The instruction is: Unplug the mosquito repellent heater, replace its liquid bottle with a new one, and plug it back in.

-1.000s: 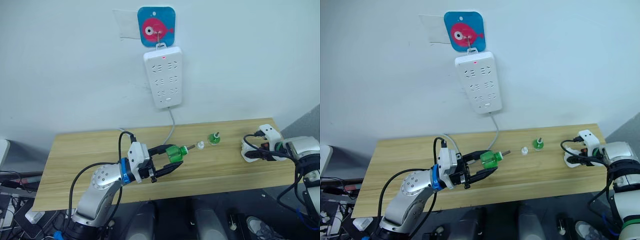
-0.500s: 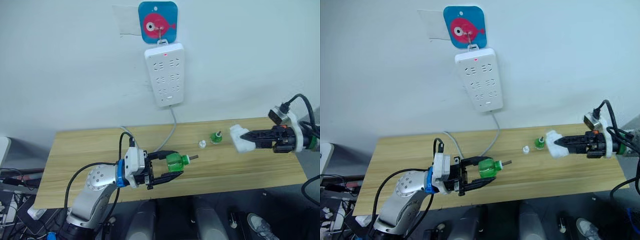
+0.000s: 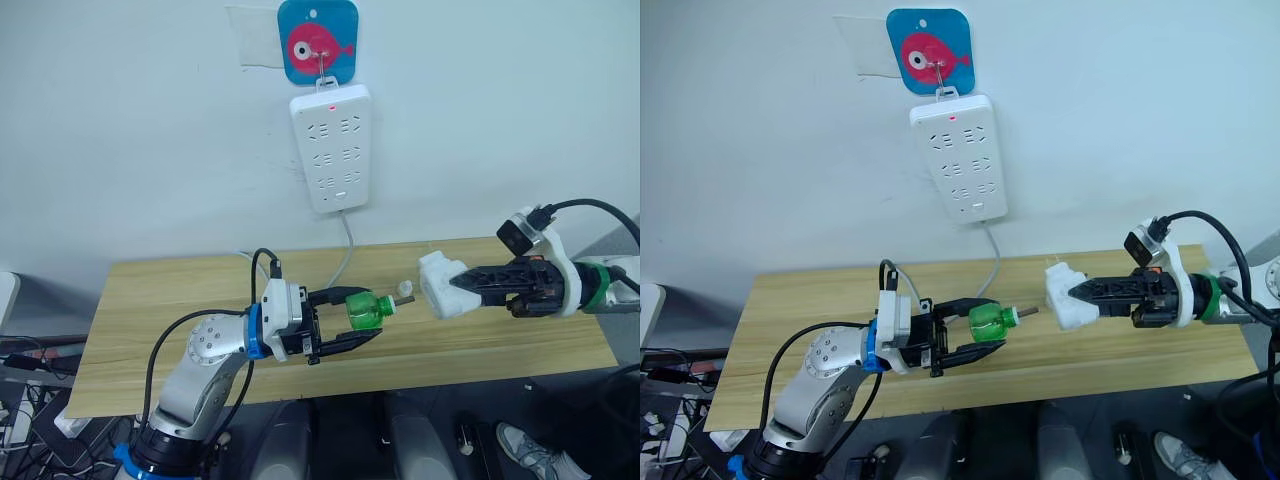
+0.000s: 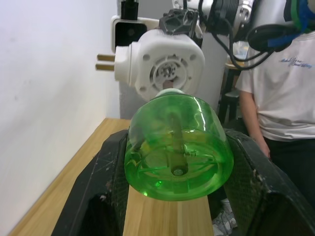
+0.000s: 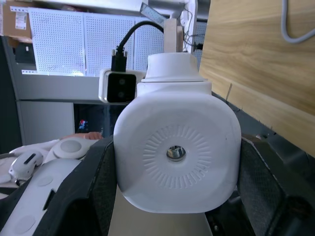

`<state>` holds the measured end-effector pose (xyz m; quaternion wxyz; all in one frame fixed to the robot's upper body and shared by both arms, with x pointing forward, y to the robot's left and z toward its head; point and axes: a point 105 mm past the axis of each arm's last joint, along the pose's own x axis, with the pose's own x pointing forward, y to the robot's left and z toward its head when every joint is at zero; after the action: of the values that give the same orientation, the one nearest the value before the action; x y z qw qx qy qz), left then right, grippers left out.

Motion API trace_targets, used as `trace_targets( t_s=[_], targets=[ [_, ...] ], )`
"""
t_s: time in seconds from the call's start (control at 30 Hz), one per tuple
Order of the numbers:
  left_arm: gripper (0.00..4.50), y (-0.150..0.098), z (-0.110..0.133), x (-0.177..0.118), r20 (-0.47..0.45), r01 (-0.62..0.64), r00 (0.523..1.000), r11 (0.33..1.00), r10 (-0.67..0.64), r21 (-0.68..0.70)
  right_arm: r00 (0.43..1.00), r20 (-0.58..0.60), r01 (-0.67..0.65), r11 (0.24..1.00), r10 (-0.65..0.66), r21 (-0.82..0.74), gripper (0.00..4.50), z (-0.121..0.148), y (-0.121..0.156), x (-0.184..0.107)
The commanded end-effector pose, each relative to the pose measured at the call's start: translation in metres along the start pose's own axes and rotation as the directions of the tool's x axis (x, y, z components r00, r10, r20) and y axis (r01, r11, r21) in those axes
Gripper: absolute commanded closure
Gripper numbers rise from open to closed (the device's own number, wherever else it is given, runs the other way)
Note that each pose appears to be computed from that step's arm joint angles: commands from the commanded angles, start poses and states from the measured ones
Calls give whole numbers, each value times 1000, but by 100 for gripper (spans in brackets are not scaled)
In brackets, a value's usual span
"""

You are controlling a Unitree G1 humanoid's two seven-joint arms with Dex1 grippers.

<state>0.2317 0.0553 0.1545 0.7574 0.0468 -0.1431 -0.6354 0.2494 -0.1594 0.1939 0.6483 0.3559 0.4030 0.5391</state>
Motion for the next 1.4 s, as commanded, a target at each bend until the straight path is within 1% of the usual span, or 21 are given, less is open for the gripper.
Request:
trace_targets(
  t_s=[0.03,0.83,1.17,1.4],
  targets=[
    [227,-4,8,7,32,20,999,1000,-20,21,1000,24,-16,999,18,-44,154,3,11,5],
    [227,-2,5,12,33,25,999,999,-25,24,998,-8,-64,995,63,-71,154,-4,15,15],
    [227,-8,3,13,33,34,999,999,-34,14,996,-13,-85,992,85,-88,154,-4,17,21],
    [227,-2,3,13,30,27,999,999,-28,26,995,-28,-100,991,98,-91,154,-7,20,21]
  ],
)
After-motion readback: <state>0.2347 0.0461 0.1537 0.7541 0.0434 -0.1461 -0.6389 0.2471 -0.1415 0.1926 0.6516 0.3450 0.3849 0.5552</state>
